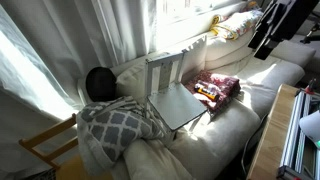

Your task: Twist the chair 45 degrees

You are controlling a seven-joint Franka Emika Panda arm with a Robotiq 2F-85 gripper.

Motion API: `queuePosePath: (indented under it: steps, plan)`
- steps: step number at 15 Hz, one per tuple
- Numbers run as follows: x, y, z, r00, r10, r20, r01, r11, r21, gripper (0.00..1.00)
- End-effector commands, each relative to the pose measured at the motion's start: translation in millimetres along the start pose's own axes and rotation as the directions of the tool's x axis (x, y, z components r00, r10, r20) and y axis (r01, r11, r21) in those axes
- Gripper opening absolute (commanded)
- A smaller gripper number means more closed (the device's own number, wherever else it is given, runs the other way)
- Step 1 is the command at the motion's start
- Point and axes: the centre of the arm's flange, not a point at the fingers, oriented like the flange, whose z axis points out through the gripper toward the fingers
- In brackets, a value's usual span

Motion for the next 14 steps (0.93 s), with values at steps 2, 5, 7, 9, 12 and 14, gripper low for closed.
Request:
queuePosePath:
  steps: [2,5,7,9,12,14]
  plan:
    - [0.0,0.0,0.0,1.0,0.0,0.0,0.0,1.0,0.0,1.0]
    - [0.0,0.0,0.0,1.0,0.0,0.0,0.0,1.0,0.0,1.0]
    - [0.0,0.0,0.0,1.0,0.0,0.0,0.0,1.0,0.0,1.0]
    - [0.0,0.0,0.0,1.0,0.0,0.0,0.0,1.0,0.0,1.0]
    - [25.7,27.9,6.2,0.997,-0.075,-0.012,0.075,0.997,-0.007,1.0]
    - [44.5,49.3,13.3,0.982,-0.186,-0.029,0.185,0.983,-0.017,1.0]
